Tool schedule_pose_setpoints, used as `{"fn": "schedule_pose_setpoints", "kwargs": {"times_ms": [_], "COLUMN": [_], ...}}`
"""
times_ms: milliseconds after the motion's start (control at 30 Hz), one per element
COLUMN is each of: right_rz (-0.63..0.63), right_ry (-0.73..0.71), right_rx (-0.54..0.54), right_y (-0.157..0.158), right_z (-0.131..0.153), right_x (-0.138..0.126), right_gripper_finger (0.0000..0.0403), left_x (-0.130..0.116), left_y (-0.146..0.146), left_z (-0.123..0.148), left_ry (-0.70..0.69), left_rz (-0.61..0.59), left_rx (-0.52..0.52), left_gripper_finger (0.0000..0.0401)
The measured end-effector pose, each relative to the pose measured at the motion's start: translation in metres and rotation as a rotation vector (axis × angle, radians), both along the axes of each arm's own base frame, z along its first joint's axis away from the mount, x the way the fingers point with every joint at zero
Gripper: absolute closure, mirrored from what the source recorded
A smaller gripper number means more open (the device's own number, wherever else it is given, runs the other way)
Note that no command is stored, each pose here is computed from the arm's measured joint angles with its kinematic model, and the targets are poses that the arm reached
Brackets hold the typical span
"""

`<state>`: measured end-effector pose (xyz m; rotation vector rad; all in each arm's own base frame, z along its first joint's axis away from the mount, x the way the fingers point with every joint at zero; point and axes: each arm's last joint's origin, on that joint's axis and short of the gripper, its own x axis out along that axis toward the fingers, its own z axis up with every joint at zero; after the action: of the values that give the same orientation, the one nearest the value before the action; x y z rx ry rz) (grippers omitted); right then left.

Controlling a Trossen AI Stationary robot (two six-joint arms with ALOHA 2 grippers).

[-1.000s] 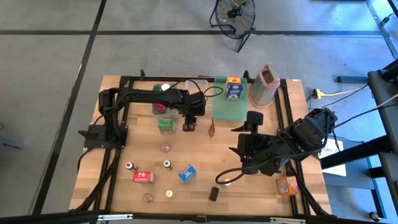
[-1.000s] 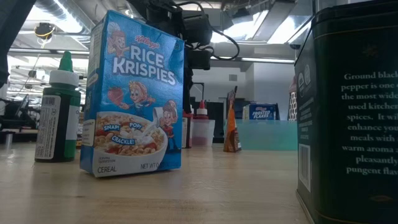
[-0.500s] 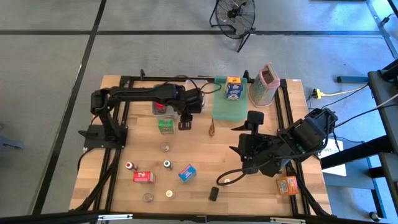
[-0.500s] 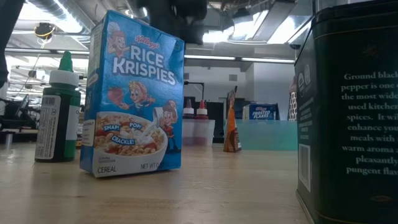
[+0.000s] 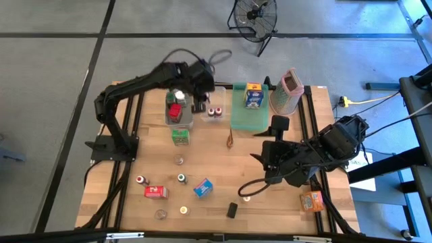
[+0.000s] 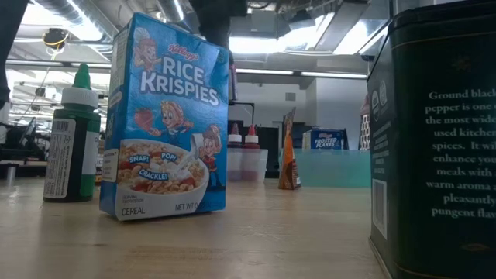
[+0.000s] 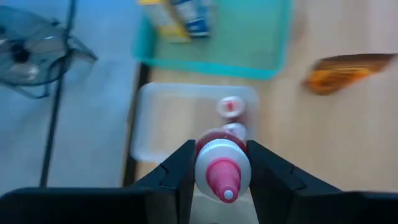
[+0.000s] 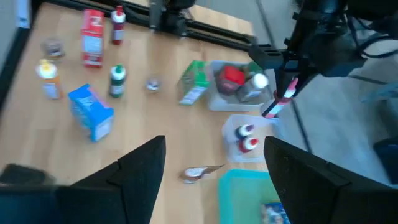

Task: Pick & Place Kitchen Items
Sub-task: Put the pink food coloring bottle into the transparent bin

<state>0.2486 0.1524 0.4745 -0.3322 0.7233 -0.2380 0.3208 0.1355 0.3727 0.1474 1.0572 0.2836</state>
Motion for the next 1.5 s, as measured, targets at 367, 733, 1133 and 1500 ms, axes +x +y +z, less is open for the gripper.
{"fn": "schedule_pose_setpoints", "kwargs": {"times_ms": [367,733,1133,1500], "right_rz": [-0.092,-0.155,-0.189,-0.192], "right_ry": [-0.032,-0.039,-0.028,-0.002], "right_rx": [-0.028,-0.029,-0.048,-0.063], "right_y": [-0.023,-0.043,-0.056,-0.065], "right_z": [0.005,0.009,0.009,0.009], "right_x": [0.005,0.008,0.013,0.017], "right_gripper_finger": [0.0128,0.0128,0.0128,0.0128], "left_x": [-0.027,-0.015,-0.002,0.000], "left_y": [0.091,0.127,0.141,0.148], "left_z": [-0.017,-0.059,-0.100,-0.111], "left_ry": [-0.049,-0.016,0.052,0.037], "left_rz": [0.097,0.054,0.024,0.022], "left_rx": [-0.050,-0.115,-0.199,-0.232], "left_gripper_finger": [0.0287,0.0287,0.0287,0.0287]}}
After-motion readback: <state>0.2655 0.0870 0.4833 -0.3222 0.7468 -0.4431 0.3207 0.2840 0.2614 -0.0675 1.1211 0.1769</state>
